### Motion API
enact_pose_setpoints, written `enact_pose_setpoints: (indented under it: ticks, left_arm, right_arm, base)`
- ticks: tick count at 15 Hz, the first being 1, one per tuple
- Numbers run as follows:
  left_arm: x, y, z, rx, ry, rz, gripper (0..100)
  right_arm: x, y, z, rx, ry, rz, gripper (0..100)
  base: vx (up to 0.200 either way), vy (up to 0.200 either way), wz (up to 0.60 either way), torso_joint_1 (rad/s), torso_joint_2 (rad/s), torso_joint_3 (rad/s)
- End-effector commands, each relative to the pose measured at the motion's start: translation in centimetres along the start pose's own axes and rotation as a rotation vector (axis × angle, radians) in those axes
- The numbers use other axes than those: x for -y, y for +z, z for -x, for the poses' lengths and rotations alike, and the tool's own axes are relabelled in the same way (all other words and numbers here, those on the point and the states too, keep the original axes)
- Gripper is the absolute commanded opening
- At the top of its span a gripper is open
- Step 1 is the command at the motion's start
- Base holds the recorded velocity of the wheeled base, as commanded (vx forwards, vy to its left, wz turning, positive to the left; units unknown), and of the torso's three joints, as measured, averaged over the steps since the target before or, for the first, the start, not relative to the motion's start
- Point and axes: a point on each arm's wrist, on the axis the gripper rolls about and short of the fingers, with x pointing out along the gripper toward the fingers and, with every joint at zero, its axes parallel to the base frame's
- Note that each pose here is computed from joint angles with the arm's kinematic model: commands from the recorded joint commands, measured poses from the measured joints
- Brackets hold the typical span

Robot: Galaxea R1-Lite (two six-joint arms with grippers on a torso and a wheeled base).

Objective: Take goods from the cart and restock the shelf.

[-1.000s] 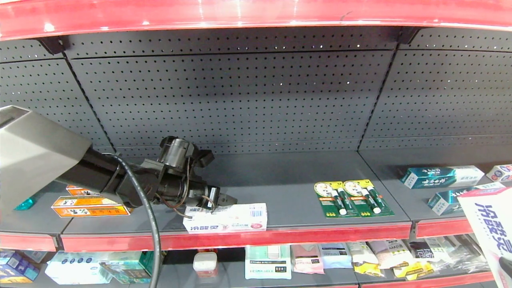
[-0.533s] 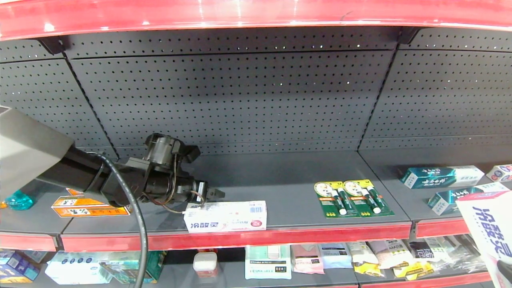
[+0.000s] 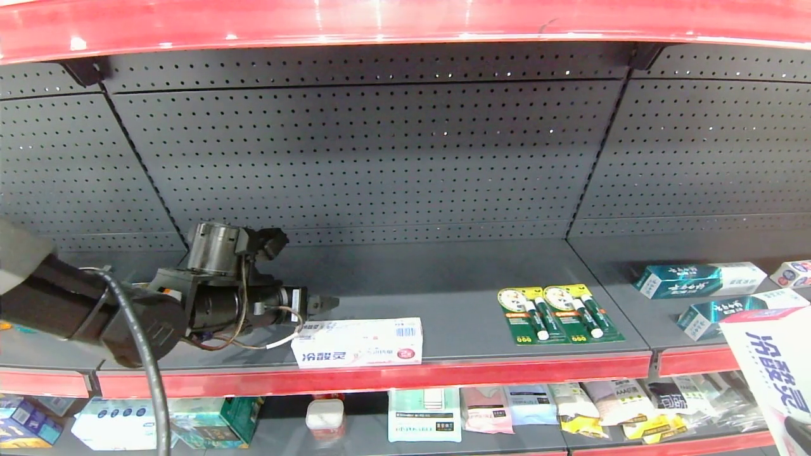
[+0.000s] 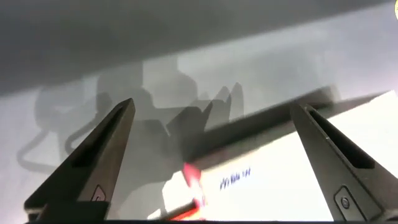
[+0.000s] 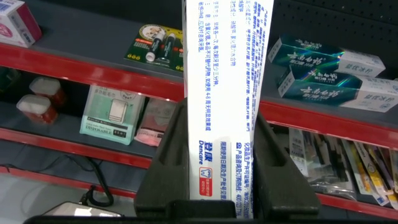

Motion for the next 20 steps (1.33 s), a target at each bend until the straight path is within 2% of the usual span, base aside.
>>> enact_pose_setpoints:
  ticks: [1,2,6,8,9,10,12,13,15,17,20]
  left_arm:
    - [-0.1,-0.2,3.0,0.041,0.01,0.009,100]
    - [-0.2,-0.3,5.0,0.082,0.019,0.016,100]
    - [-0.1,-2.3,10.6,0.175,0.036,0.018,100]
    - [0.5,-3.2,13.5,0.242,0.026,-0.004,100]
    - [1.1,-3.6,16.1,0.319,0.019,-0.027,100]
    - [1.6,-3.9,17.9,0.349,0.026,-0.057,100]
    - [2.1,-5.6,20.9,0.347,0.061,-0.149,100]
    - [2.4,-6.6,22.8,0.353,0.068,-0.18,100]
    - [2.8,-8.3,25.5,0.34,0.108,-0.187,100]
    - [3.0,-10.2,27.3,0.351,0.134,-0.188,100]
    - [3.2,-10.3,28.6,0.402,0.177,-0.194,100]
  right_arm:
    - [0.0,-0.2,0.0,-0.008,0.003,0.0,0]
    - [-0.1,-0.3,-0.1,-0.012,0.006,0.0,0]
    - [-0.2,-0.7,-0.2,-0.024,0.046,-0.002,0]
    - [-0.3,-0.9,-0.3,-0.038,0.052,-0.003,0]
    - [-0.2,-0.7,-0.4,-0.04,0.049,-0.003,0]
    - [-0.2,-0.5,-0.5,-0.048,0.045,-0.003,0]
    - [0.0,-0.1,-0.8,-0.061,0.033,-0.001,0]
    - [0.0,0.0,-0.9,-0.07,0.033,0.008,0]
    - [0.0,-0.1,-0.8,-0.063,0.03,0.016,0]
    - [0.0,0.0,-0.7,-0.052,0.028,0.048,0]
    - [0.1,0.5,-0.8,-0.067,0.03,0.09,0]
  base:
    - [0.0,0.0,0.0,0.0,0.0,0.0]
    - [0.0,0.0,0.0,0.0,0.0,0.0]
    - [0.0,0.0,0.0,0.0,0.0,0.0]
    - [0.0,0.0,0.0,0.0,0.0,0.0]
    - [0.0,0.0,0.0,0.0,0.0,0.0]
    - [0.0,0.0,0.0,0.0,0.0,0.0]
    - [0.0,0.0,0.0,0.0,0.0,0.0]
    - [0.0,0.0,0.0,0.0,0.0,0.0]
    - [0.0,0.0,0.0,0.0,0.0,0.0]
    - [0.0,0.0,0.0,0.0,0.0,0.0]
    - [0.0,0.0,0.0,0.0,0.0,0.0]
